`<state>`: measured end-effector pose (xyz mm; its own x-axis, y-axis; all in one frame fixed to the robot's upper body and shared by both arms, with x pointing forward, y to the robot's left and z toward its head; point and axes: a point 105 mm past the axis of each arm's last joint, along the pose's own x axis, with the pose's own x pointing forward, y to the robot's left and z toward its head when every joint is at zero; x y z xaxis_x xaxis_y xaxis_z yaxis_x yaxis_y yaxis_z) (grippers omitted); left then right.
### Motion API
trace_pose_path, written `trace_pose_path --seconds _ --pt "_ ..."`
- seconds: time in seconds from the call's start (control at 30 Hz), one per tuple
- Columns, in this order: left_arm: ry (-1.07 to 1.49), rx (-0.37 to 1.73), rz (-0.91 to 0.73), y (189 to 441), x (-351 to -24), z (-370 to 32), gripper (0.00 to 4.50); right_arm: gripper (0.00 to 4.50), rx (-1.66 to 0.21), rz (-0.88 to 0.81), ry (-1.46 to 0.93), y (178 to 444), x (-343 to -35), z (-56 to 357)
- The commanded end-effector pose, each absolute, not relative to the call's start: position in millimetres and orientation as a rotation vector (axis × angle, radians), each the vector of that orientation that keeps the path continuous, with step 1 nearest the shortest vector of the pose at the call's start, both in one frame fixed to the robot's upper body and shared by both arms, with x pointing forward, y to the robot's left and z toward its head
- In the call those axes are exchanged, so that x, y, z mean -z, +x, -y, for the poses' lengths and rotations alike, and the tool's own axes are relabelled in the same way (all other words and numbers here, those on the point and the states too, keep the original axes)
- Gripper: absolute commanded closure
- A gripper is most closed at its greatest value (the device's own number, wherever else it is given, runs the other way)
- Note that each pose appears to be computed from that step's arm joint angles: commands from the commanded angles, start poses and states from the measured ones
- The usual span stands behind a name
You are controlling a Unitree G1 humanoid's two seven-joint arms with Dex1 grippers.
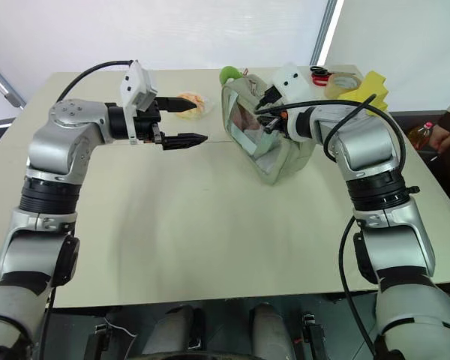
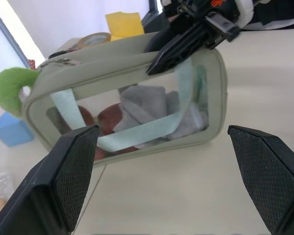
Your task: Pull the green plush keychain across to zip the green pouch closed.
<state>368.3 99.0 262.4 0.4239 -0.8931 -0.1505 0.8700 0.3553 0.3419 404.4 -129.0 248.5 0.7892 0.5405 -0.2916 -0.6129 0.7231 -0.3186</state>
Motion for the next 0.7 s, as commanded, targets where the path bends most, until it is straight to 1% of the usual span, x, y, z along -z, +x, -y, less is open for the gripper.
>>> trace_pose_path --seconds 0.03,0.17,0.3,0.4,0.57,0.7 --pt "0.390 1.062 0.113 371 -283 -119 0.00 4.45 -0.771 -0.043 -0.577 394 -271 109" --pt "0.382 0.987 0.100 371 -291 -145 0.00 4.45 -0.930 -0.008 -0.709 378 -269 98" --pt "0.371 0.989 0.088 357 -300 -156 0.00 4.45 -1.055 0.052 -0.767 367 -271 90" --pt "0.370 0.983 0.079 350 -305 -160 0.00 4.45 -1.153 0.074 -0.756 357 -268 81" --pt "0.355 0.970 0.073 343 -310 -165 0.00 4.45 -1.231 0.131 -0.731 352 -269 66" --pt "0.384 0.962 0.049 338 -306 -168 0.00 4.45 -1.314 0.146 -0.740 342 -264 52"
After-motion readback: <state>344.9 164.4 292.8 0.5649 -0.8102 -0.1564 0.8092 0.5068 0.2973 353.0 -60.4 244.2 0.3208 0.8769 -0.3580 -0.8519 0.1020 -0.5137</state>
